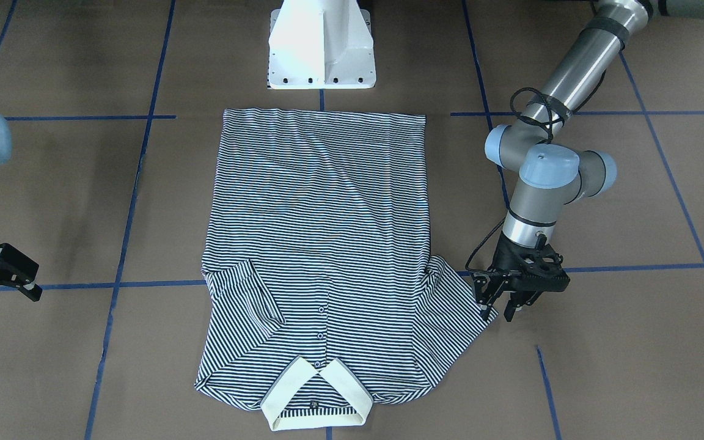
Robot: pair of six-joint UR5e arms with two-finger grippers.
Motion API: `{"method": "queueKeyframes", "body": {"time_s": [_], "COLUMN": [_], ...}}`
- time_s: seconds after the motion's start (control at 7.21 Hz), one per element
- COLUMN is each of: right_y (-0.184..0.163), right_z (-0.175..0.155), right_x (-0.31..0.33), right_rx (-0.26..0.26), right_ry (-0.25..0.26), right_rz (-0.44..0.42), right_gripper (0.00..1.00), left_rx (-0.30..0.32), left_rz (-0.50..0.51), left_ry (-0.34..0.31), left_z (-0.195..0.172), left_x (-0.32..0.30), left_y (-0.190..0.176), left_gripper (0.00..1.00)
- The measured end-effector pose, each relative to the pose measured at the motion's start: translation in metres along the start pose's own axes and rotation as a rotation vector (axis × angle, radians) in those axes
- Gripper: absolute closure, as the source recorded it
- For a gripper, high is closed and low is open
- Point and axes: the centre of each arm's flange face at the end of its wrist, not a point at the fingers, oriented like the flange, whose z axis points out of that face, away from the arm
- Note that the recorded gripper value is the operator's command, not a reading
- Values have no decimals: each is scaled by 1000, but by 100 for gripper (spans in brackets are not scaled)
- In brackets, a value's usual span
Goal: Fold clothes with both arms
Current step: 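Position the left gripper at the sleeve nearest it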
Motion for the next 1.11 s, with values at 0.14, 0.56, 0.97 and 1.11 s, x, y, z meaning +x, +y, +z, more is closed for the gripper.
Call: {"method": "queueKeyframes", "body": {"time_s": [0.14,0.56,0.97,1.11], "right_y": [0,2,2,2], "right_z": [1,2,2,2], "right_x": [1,3,4,4], "right_rx": [-1,-4,-4,-4], "right_ry": [1,4,4,4], "right_rz": [0,1,1,1], "right_gripper": [0,0,0,0], "left_rx": [-3,-7,-8,-8], "left_rz": [1,2,3,3], "left_ry": [0,1,1,1], "left_z": [1,2,2,2], "left_x": [1,2,1,0], "left_y": [2,5,7,7], "left_gripper": [51,57,100,100]}}
